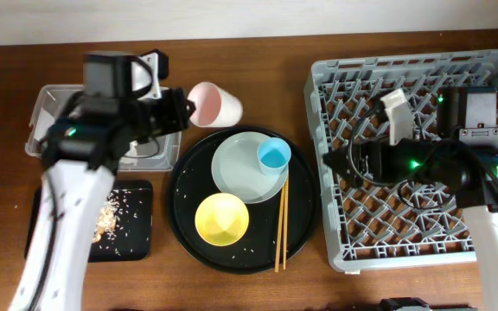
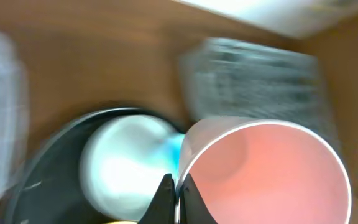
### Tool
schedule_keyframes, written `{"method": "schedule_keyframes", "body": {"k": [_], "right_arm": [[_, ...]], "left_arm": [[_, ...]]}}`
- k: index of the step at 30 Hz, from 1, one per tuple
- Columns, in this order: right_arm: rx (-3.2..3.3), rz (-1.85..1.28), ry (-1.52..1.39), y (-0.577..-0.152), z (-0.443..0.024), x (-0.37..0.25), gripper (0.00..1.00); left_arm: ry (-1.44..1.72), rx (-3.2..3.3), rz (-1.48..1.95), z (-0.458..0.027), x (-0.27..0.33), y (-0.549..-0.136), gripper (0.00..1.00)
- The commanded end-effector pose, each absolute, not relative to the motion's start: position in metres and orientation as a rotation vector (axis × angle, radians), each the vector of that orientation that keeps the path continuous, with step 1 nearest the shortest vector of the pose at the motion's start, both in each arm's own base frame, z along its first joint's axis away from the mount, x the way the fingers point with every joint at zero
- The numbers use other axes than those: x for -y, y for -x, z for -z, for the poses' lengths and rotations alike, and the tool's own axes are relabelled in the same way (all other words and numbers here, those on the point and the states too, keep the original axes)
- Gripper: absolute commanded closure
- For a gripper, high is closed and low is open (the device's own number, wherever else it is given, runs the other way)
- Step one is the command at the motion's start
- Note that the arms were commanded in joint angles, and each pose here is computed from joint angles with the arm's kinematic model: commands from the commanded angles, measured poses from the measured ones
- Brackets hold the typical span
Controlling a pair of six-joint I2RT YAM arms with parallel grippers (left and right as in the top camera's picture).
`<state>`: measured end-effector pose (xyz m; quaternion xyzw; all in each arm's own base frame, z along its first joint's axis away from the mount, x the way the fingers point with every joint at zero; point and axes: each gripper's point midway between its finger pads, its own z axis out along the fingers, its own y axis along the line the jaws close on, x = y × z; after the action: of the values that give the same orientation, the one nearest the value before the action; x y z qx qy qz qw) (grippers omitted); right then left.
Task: Sort waste into correct bins and load items into the dishwasher rack
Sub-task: 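Grasp the pink cup with the left gripper and lift it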
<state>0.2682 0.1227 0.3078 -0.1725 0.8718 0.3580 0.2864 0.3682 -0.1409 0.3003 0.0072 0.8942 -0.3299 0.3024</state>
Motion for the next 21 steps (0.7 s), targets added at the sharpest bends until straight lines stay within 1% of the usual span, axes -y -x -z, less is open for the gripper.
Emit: {"method": "schedule_keyframes", "body": {"k": [1, 2, 4, 7, 11, 15, 18, 21], "right_arm": [[-2.043, -1.247, 0.681, -0.247, -0.356, -0.153, 0.02], [-2.004, -1.293, 0.697, -0.244, -0.362, -0.156, 0.02], [-1.925, -1.382, 0.728, -0.236, -0.376, -0.161, 0.02], [-1.9, -1.403, 0.74, -0.235, -0.379, -0.163, 0.02], [-1.848, -1.473, 0.758, -0.228, -0.388, -0.166, 0.0], [-1.817, -1.512, 0.767, -0.224, -0.394, -0.167, 0.07], [-1.797, -1.54, 0.778, -0.221, -0.397, -0.168, 0.15], [-1.78, -1.542, 0.839, -0.215, -0.396, -0.177, 0.17]], "left_arm": [[-0.476, -2.155, 1.496, -0.356, 0.199, -0.304, 1.0], [-0.541, -2.103, 1.574, -0.365, 0.203, -0.294, 1.0], [-0.573, -2.072, 1.613, -0.37, 0.205, -0.29, 1.0], [-0.695, -1.989, 1.692, -0.383, 0.22, -0.275, 1.0], [-0.859, -1.892, 1.678, -0.392, 0.248, -0.262, 1.0], [-0.833, -1.937, 1.581, -0.383, 0.256, -0.27, 1.0], [-0.83, -1.922, 1.541, -0.383, 0.256, -0.278, 1.0], [-0.821, -1.928, 1.531, -0.381, 0.257, -0.282, 0.99]]}}
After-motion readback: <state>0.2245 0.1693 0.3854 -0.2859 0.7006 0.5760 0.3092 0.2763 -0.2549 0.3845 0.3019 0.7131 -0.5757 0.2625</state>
